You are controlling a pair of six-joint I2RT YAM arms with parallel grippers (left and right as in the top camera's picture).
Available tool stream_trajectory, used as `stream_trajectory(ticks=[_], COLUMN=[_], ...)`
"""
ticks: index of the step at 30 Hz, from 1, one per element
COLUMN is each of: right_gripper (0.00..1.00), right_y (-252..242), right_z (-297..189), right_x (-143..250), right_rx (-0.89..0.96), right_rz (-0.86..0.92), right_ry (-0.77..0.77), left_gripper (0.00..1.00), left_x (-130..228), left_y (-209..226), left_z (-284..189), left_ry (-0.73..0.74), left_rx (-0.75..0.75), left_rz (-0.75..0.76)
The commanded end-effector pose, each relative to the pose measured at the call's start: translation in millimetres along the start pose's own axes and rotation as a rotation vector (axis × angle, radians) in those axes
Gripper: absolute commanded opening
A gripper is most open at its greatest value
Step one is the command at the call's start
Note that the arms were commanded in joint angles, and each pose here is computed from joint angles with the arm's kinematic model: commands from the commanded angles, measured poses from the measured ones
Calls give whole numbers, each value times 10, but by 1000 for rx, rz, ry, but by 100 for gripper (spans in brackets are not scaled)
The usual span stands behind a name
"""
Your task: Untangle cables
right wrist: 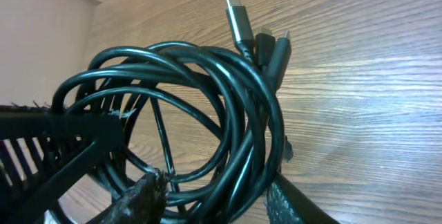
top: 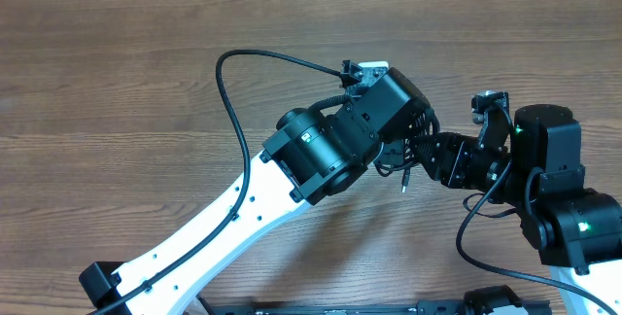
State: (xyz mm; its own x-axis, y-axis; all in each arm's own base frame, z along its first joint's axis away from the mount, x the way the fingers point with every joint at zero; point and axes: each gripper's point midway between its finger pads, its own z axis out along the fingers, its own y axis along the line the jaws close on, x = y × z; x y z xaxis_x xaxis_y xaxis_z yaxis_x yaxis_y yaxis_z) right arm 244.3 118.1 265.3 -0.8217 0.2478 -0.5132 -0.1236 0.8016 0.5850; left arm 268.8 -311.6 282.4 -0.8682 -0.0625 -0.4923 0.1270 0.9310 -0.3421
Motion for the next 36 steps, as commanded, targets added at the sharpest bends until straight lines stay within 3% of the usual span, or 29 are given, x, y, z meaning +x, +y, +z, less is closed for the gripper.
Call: stream_trajectory(ticks=[1,10,36], right_gripper=[46,50,51], right_y=[94,123,303], right_z=[-59,-60,-78], right_x=[-42,-28,-37], right_rx=[-32,-49,-147], right_rz=[-15,-15,-33], right_ry=[-17,-9,-1], left_gripper=[4,4,4], left_x=[-78,-130,-126], left_y=[-3,20,-41], left_z=[-62,-66,-66], left_ry=[-44,-74,-66], left_rx=[-6,-16,9], left_rz=[-48,-183,-123])
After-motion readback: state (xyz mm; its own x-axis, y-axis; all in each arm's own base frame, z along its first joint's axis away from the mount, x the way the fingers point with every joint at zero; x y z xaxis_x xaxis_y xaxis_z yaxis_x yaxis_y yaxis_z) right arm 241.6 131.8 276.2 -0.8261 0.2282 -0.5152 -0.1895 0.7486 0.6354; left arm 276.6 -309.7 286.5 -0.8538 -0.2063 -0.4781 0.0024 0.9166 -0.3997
